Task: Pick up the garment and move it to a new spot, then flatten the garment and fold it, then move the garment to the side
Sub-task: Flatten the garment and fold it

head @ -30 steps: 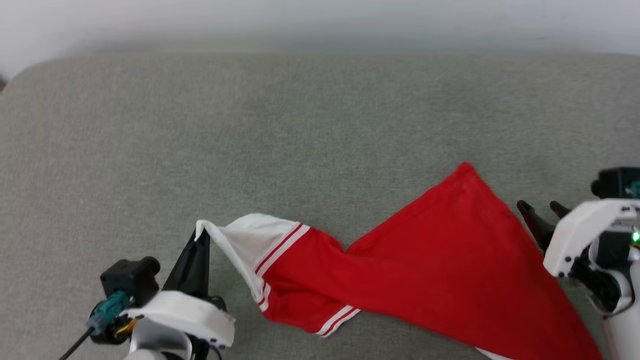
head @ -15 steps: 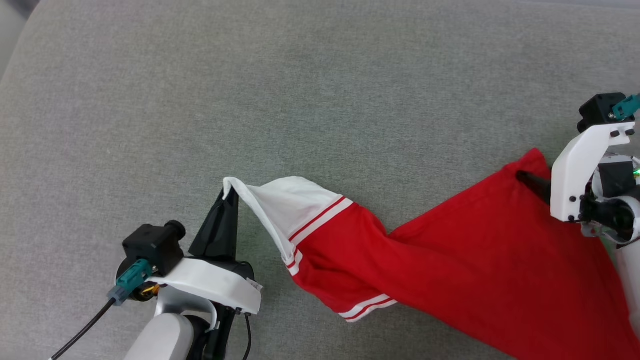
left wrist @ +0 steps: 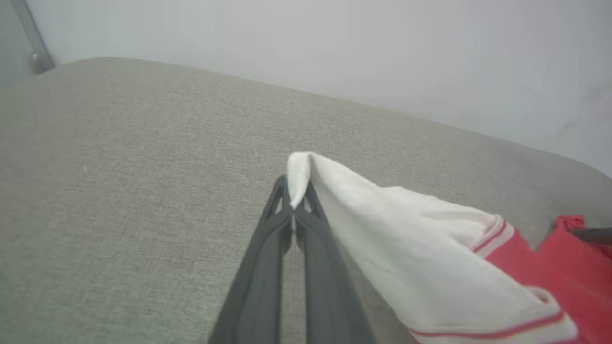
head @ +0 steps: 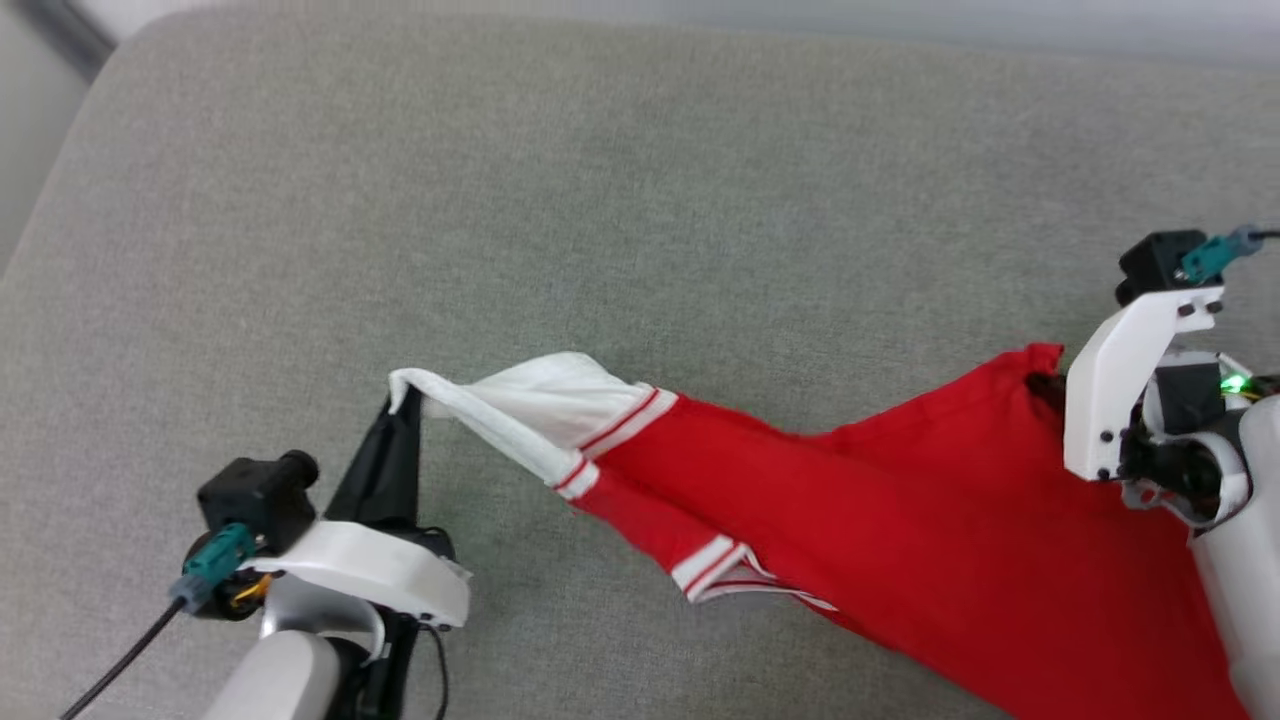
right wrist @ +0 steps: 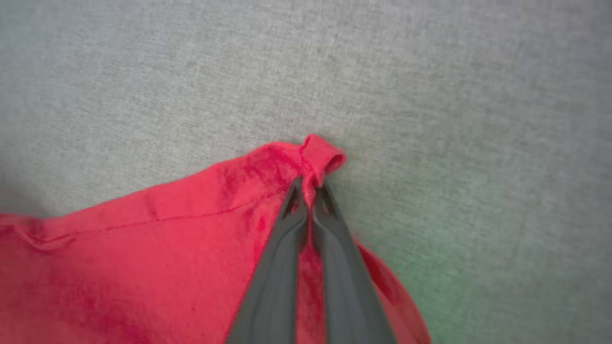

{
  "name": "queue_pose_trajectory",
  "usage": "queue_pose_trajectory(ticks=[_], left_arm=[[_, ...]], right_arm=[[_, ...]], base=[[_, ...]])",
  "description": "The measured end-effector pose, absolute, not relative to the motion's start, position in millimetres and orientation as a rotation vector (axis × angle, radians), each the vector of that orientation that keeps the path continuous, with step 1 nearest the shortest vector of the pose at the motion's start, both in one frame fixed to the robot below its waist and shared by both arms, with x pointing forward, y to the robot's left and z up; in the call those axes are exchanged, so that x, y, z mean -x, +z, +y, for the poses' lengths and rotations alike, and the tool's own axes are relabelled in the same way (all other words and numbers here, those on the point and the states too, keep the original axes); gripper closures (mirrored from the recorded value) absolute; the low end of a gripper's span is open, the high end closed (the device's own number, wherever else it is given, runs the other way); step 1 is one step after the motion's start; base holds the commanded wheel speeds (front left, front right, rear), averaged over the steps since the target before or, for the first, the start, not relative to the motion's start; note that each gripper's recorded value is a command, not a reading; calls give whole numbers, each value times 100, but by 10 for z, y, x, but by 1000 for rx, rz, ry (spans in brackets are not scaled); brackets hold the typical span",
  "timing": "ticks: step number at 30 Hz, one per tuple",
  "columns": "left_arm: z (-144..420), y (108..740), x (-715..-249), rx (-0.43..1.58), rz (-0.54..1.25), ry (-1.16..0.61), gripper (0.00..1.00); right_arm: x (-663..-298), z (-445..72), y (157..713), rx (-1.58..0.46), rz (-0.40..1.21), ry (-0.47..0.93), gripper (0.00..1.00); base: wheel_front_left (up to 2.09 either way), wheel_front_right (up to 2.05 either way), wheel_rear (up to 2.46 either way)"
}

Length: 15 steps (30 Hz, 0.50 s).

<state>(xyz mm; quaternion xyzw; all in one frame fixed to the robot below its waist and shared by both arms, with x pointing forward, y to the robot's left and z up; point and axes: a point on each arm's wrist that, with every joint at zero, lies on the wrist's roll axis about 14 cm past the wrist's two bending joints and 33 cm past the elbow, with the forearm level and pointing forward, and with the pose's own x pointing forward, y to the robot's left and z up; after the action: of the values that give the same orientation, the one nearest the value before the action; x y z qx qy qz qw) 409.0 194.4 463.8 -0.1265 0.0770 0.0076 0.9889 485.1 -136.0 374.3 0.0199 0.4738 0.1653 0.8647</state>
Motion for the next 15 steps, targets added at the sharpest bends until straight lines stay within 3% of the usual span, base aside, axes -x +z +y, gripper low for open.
queue_pose_trajectory(ticks=[9,15], left_arm=[[2208,5193,-4134,217,12,43,100],[2109,5712,-4390,237,-95,-40,100]], right_arm=[[-4970,-1587,4670,-50,552,273,100],[-4965,-1800,5319,-83,296,198,100]], base=[[0,0,0],[0,0,0]])
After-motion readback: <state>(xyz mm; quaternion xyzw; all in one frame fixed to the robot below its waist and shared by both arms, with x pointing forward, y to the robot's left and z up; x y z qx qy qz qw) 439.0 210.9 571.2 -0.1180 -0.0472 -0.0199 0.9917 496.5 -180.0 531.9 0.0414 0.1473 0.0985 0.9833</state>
